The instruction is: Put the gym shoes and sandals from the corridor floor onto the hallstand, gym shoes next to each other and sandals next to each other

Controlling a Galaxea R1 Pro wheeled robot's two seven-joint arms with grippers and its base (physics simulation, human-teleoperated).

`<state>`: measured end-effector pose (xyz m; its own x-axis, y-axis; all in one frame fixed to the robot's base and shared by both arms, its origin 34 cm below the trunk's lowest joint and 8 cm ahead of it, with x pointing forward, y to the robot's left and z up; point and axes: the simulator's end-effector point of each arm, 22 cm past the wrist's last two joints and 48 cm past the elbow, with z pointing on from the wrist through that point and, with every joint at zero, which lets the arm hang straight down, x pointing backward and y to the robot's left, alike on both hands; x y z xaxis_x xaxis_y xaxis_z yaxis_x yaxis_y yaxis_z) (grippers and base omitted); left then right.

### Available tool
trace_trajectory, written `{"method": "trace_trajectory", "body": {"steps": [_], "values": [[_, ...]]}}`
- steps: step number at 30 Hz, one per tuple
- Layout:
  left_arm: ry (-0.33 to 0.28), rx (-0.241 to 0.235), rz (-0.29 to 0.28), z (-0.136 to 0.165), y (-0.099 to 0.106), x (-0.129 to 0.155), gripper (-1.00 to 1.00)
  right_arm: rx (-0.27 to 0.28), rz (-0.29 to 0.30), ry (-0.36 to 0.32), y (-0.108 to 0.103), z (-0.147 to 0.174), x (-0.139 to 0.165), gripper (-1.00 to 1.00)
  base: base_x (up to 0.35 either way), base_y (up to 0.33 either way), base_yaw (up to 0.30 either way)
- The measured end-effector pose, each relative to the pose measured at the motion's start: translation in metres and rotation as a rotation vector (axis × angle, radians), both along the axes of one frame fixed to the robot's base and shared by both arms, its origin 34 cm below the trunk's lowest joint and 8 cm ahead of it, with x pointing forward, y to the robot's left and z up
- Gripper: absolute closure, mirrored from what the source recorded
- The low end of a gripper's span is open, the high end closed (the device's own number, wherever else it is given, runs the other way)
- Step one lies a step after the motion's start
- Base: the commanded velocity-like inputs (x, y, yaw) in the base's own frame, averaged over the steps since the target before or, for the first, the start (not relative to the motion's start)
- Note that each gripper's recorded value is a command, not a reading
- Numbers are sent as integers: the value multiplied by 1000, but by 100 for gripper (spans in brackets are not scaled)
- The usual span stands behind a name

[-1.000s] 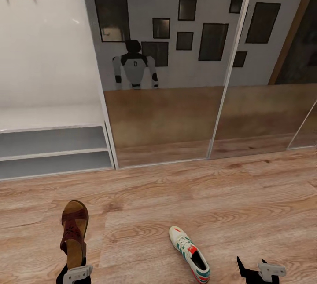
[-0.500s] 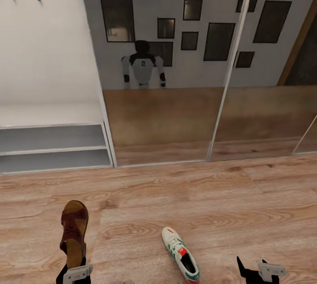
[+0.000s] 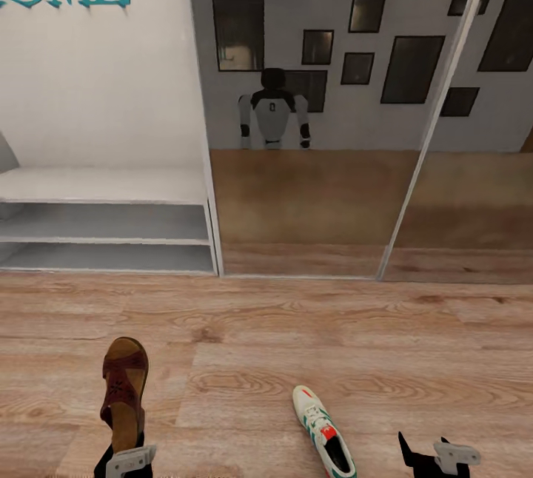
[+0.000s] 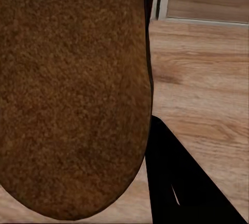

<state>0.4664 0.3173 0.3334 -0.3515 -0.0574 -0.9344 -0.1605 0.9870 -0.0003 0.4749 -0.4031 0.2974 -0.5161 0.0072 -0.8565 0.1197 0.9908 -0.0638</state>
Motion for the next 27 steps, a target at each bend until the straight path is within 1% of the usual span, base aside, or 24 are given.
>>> {"method": "trace_trajectory", "body": {"steps": [4,10,27], "values": [[1,-1,-1,0,-1,0,100,0,0,0,0,0,0,-100,-6,-21,278],[0,-1,-2,0,-1,0,100,0,0,0,0,0,0,-100,-80,-141,250],[1,0,-1,0,0,0,100,0,0,-1,0,0,0,-100,-4,-6,15]]}}
